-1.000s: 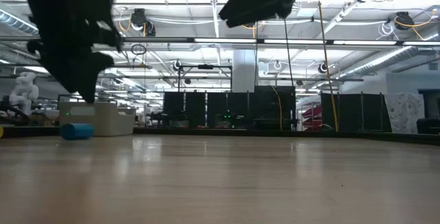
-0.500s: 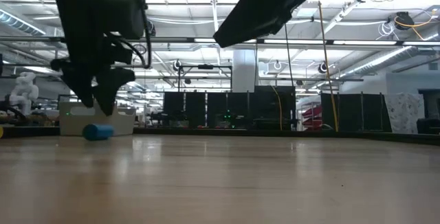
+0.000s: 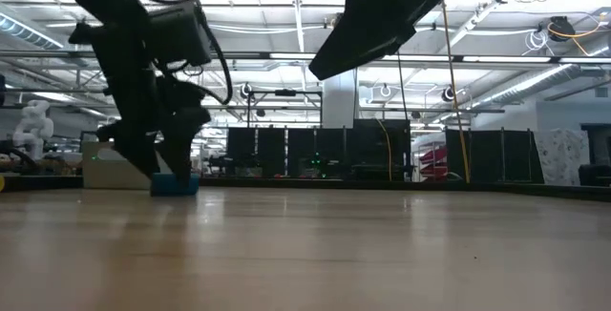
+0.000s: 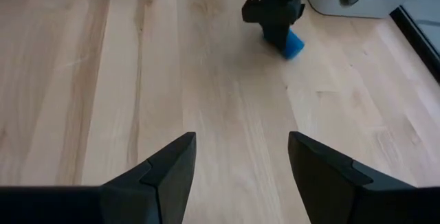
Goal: Sort blocks by size
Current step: Put the blue cylindrical block into the blue bin
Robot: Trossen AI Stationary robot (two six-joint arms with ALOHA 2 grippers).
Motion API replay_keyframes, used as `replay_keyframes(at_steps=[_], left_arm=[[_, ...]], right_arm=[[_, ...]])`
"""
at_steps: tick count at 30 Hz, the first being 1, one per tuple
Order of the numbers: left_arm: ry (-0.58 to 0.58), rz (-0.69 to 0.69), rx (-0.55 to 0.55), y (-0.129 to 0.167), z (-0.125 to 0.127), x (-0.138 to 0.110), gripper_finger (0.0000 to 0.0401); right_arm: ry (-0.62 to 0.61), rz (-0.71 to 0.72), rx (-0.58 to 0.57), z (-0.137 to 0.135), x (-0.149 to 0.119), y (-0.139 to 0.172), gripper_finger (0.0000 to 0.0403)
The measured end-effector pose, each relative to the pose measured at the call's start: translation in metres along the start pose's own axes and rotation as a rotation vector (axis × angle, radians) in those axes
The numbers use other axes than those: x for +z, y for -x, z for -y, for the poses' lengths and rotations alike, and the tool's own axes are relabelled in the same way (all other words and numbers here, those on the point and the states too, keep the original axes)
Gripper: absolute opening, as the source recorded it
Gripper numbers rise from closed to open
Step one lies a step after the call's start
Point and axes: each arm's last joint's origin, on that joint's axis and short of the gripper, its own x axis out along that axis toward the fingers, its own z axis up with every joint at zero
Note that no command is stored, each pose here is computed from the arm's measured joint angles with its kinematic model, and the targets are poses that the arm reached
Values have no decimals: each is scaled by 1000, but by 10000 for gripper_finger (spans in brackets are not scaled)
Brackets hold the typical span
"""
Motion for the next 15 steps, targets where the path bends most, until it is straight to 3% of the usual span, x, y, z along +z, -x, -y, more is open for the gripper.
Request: replay_keyframes(at_steps=[9,15], left_arm=[[-50,-44,61,-15,-4,-7,298],[-148,-29,40,-17,-1,-6,255]], right_arm=[[-22,-4,5,-2,-1,1,215],[-32,-4,4,-2,-1,1,215]])
